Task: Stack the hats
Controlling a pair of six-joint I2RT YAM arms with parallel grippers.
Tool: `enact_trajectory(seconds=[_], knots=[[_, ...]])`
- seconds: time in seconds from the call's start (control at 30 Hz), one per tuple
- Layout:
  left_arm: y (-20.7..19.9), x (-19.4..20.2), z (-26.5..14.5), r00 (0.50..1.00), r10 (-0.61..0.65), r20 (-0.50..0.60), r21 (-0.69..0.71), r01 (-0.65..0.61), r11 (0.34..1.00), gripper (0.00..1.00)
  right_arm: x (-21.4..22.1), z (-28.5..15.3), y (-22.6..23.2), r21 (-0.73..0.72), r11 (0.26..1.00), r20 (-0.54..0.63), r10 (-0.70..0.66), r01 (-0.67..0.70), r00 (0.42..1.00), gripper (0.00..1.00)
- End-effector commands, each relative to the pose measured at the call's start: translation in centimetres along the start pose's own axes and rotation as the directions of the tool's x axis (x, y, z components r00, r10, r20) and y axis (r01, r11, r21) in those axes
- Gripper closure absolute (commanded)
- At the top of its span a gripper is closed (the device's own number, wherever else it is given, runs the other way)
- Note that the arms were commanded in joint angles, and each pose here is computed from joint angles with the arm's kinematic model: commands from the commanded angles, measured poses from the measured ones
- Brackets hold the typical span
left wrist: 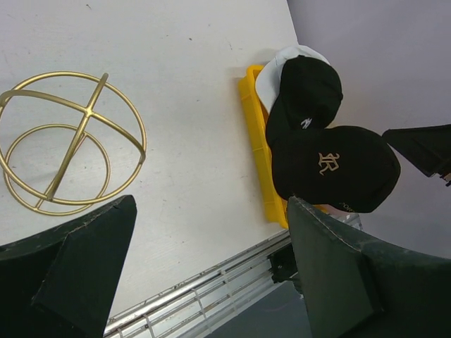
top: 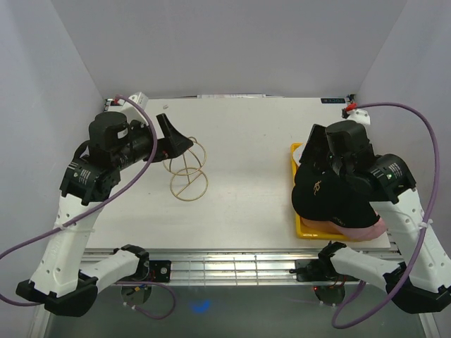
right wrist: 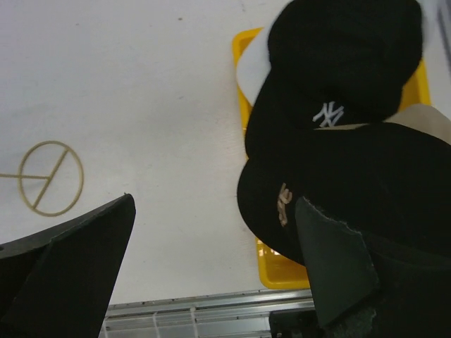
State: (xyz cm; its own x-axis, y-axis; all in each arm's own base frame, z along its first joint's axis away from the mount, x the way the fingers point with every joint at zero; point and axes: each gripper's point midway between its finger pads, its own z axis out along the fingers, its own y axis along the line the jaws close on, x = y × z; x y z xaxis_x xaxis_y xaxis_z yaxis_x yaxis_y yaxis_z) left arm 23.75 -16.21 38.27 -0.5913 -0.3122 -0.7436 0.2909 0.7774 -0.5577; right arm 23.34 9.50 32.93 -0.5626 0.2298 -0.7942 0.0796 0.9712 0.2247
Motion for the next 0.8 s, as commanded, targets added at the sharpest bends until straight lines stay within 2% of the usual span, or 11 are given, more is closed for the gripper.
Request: enact_trajectory(seconds=[0.0, 0.07, 0.1, 0.2, 0.77], knots=[[-1.4, -1.0, -0.4, 0.999, 0.026, 0.031, 0.061, -0.028, 0.998, 0.02, -0.3, -2.7, -5.4, 0.232, 0.970, 0.064, 0.063, -0.076, 0.996, 0.00], [-1.5, -1.1, -0.3, 0.999, 0.035, 0.034, 0.065, -0.037, 0.997, 0.02, 0.2, -3.1, -6.3, 0.246, 0.967, 0.059, 0.052, -0.065, 0.997, 0.00], [-1.5, -1.1, -0.2, 0.999, 0.036, 0.032, 0.066, -0.038, 0.997, 0.02, 0.4, -3.1, -6.5, 0.247, 0.966, 0.058, 0.056, -0.069, 0.997, 0.05], [-1.5, -1.1, 0.1, 0.999, 0.043, 0.030, 0.070, -0.045, 0.997, 0.02, 1.2, -2.9, -7.3, 0.270, 0.959, 0.052, 0.078, -0.089, 0.996, 0.08], [-1.1, -0.5, 1.2, 0.998, 0.065, -0.001, 0.070, -0.064, 0.995, 0.02, 3.4, -1.2, -11.6, 0.460, 0.884, 0.021, 0.082, -0.082, 0.996, 0.10]])
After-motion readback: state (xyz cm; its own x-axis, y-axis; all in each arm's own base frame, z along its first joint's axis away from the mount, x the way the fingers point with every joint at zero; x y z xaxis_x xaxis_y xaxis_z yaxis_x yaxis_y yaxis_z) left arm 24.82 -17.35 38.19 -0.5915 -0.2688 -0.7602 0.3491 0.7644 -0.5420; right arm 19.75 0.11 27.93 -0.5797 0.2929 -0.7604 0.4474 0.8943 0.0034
